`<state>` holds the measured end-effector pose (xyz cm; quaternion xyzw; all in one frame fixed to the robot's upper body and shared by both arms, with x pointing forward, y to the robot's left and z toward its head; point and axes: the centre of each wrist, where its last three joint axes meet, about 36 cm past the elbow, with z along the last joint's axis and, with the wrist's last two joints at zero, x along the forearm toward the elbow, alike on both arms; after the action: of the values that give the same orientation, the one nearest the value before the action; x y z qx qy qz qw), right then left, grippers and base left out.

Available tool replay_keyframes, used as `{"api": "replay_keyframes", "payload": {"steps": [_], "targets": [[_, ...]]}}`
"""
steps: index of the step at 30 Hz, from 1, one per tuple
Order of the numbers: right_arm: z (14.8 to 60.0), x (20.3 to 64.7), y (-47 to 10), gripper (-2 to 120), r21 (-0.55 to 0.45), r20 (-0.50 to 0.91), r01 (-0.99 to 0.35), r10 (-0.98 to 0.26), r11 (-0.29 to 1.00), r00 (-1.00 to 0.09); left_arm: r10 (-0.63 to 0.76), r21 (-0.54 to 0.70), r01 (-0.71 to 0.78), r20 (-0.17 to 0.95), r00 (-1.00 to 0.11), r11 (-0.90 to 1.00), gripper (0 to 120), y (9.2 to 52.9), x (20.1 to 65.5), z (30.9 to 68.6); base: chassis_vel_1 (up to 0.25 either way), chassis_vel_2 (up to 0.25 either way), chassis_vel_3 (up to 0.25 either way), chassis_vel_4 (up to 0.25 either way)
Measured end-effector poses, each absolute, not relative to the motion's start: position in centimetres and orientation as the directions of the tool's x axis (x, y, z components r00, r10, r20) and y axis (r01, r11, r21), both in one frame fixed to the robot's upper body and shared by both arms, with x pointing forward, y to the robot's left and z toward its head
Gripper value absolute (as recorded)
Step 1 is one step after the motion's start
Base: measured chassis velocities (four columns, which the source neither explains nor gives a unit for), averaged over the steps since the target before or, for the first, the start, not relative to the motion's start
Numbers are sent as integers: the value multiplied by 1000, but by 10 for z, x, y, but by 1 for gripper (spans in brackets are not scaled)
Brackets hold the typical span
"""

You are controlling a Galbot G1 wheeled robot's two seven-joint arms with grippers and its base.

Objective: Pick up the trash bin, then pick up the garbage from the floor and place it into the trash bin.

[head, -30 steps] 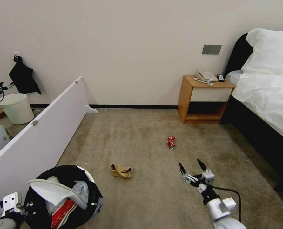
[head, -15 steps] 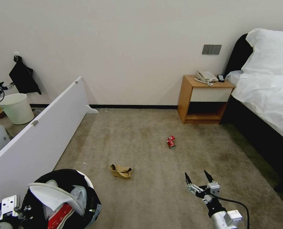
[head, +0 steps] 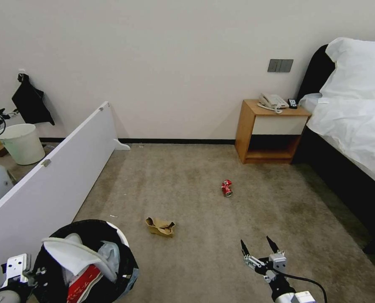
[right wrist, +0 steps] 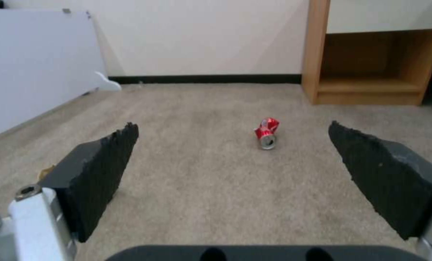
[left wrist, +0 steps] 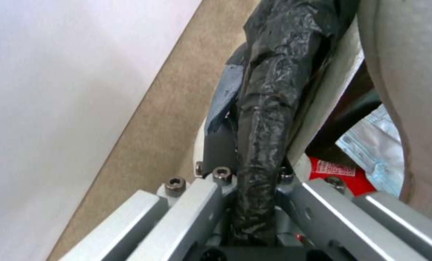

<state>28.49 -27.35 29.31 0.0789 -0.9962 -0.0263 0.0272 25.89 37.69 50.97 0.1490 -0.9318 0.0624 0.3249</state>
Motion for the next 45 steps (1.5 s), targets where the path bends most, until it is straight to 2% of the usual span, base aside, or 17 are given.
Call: {"api": "replay_keyframes", "payload": {"steps": [12,45], "targets": [[294,285,-277,100,56,43,-171,-174,984,-984,-238,-30,-324,615,-751,946,0,373,259,511,-18,23,33,-21],[291,289,-280,100,54,38,-195,-197,979,-980,-247,-31,-335,610,-753,942,0,377,262,511,-119,122,119,-122]]}}
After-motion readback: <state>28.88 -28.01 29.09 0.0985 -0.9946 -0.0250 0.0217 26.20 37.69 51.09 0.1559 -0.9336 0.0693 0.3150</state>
